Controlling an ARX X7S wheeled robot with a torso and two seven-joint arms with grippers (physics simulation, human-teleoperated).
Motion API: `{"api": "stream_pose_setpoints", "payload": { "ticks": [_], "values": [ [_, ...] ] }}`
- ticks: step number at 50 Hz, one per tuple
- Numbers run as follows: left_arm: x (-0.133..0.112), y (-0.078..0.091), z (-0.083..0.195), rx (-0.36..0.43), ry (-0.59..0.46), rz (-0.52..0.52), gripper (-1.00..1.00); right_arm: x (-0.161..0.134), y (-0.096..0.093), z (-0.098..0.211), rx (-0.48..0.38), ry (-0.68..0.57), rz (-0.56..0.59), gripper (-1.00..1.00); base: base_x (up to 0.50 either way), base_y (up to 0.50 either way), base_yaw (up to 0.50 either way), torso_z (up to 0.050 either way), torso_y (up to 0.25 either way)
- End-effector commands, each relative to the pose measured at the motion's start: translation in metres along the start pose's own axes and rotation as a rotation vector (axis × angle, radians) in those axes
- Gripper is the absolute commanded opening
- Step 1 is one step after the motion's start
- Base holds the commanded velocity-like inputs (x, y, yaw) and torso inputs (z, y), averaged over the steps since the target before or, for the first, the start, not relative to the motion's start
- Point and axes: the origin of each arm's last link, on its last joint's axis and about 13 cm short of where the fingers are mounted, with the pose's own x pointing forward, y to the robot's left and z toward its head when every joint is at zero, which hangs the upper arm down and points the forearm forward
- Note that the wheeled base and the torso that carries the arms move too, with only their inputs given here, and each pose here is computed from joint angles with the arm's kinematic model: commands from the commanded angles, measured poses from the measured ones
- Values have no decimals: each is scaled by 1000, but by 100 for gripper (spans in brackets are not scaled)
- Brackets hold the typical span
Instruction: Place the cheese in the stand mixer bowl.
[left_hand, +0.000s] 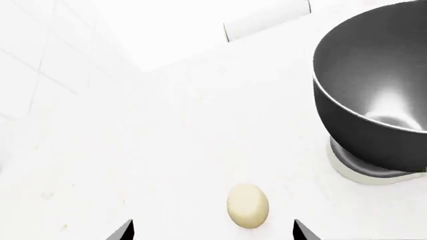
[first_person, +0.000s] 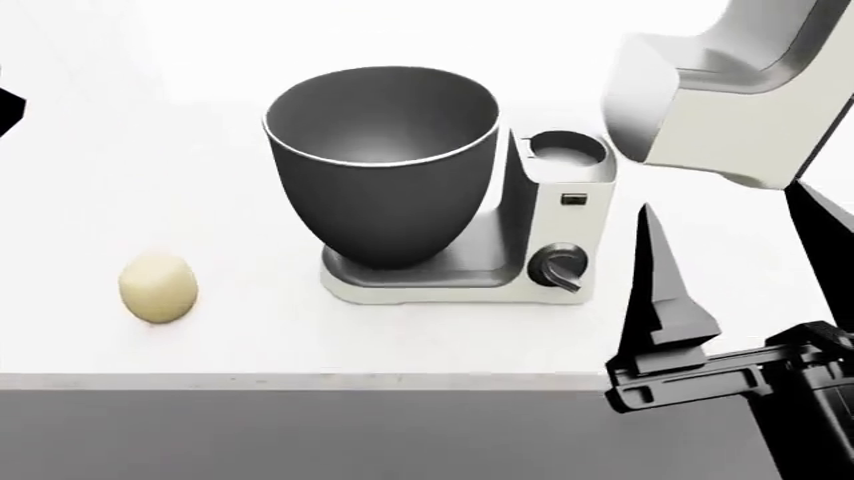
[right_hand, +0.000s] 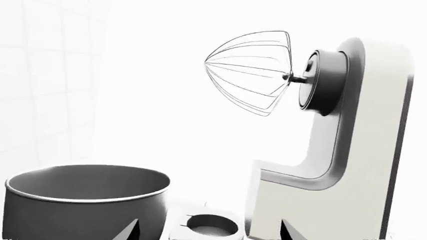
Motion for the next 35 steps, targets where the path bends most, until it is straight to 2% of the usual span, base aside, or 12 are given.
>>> {"api": "stream_pose_setpoints", "payload": {
  "ticks": [1,9,12,13,14,16,27,35],
  "values": [
    [1,2,-1,-6,15,6,100,0,1,0,-6,-2,0,100,141,0,0,0,0],
    [1,1,-3,10,23,-5,100,1,1,-2,-13,-1,-12,100,0,0,0,0,1],
    [-3,2,-2,-18,16,-46,100,1,1,-2,-13,1,-12,100,0,0,0,0,0],
    [-7,-6,-5,9,17,-88,100,1,0,-1,-18,-1,-20,100,0,0,0,0,0],
    [-1,-8,-8,-31,72,-81,100,2,0,-2,-19,0,-24,100,0,0,0,0,0],
    [-4,-8,-6,-75,73,-117,100,2,0,-3,-18,4,-26,100,0,0,0,0,0],
    [-2,-2,-5,-94,79,-112,100,0,-2,-6,-17,12,-26,100,0,0,0,0,0],
    [10,-5,-9,-119,106,-170,100,1,-1,-7,-13,15,-25,100,0,0,0,0,0]
  ]
}}
